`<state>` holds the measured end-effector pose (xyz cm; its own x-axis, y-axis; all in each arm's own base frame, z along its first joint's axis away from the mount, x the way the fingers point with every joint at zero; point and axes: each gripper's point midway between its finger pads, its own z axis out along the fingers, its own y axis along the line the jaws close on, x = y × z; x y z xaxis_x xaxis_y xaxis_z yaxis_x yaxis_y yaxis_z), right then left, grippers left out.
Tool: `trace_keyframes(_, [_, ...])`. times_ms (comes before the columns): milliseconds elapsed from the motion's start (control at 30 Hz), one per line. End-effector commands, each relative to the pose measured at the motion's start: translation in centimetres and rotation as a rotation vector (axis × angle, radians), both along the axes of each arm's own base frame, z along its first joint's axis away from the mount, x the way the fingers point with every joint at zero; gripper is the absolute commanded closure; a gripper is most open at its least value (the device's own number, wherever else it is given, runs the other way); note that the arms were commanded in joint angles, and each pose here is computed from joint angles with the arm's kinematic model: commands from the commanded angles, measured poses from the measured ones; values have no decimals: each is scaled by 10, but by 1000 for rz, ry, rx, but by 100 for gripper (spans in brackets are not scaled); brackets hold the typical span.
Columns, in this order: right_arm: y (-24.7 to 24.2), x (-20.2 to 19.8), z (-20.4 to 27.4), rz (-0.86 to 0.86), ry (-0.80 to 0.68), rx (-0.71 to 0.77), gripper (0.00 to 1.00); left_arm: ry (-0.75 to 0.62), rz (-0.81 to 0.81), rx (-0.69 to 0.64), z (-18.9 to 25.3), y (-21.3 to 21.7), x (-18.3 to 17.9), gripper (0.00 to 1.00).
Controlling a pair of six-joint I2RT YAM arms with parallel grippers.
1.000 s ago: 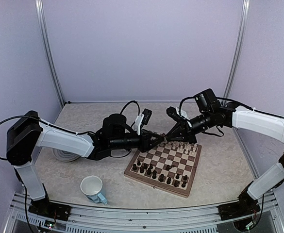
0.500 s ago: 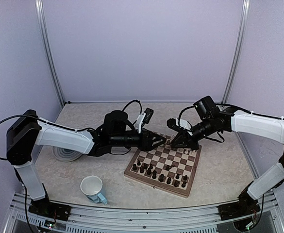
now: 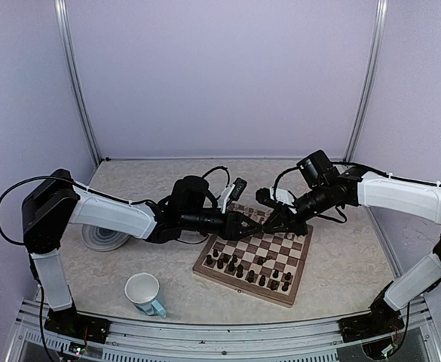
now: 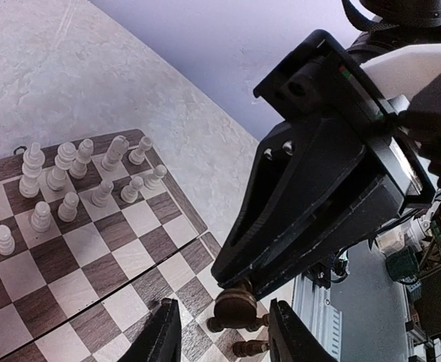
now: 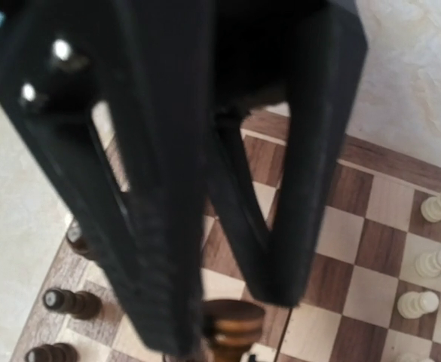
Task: Set up the chess pieces on the board
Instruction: Pass from the right arm to the left
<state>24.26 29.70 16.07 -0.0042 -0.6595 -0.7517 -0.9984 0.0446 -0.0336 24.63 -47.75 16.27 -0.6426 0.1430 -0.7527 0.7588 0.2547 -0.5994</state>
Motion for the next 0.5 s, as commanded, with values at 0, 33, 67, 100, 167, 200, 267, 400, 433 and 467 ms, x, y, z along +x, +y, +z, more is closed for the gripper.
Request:
trace_keyframes(0, [6,-2,5,20,-7,-1,97,7,-32,-29,9,-9,-1,61])
trace_keyframes(33, [6,-3,5,22,-8,-1,97,9,-35,-32,9,-9,-2,63])
trace_keyframes(67, [7,-3,6,24,-10,-1,97,9,-41,-38,10,-10,-2,64])
trace_keyframes(100, [7,-3,6,23,-10,-2,97,11,-46,-39,10,-11,-3,66])
trace_keyframes(167, [7,-3,5,27,-10,-4,97,15,-54,-40,9,-11,-3,70])
trace_keyframes(200, [8,-3,6,28,-11,-4,97,16,-57,-41,8,-12,-3,72])
trace_keyframes(267, [8,-4,6,30,-13,-5,97,19,-61,-41,7,-12,-4,76])
trace_keyframes(400, [7,-6,5,41,-9,-10,96,23,-72,-53,9,-11,-5,84])
trace_keyframes(433, [7,-7,6,44,-9,-10,96,24,-74,-58,9,-10,-5,86])
trace_keyframes(467, [7,-8,7,47,-9,-10,95,25,-75,-60,9,-9,-5,88])
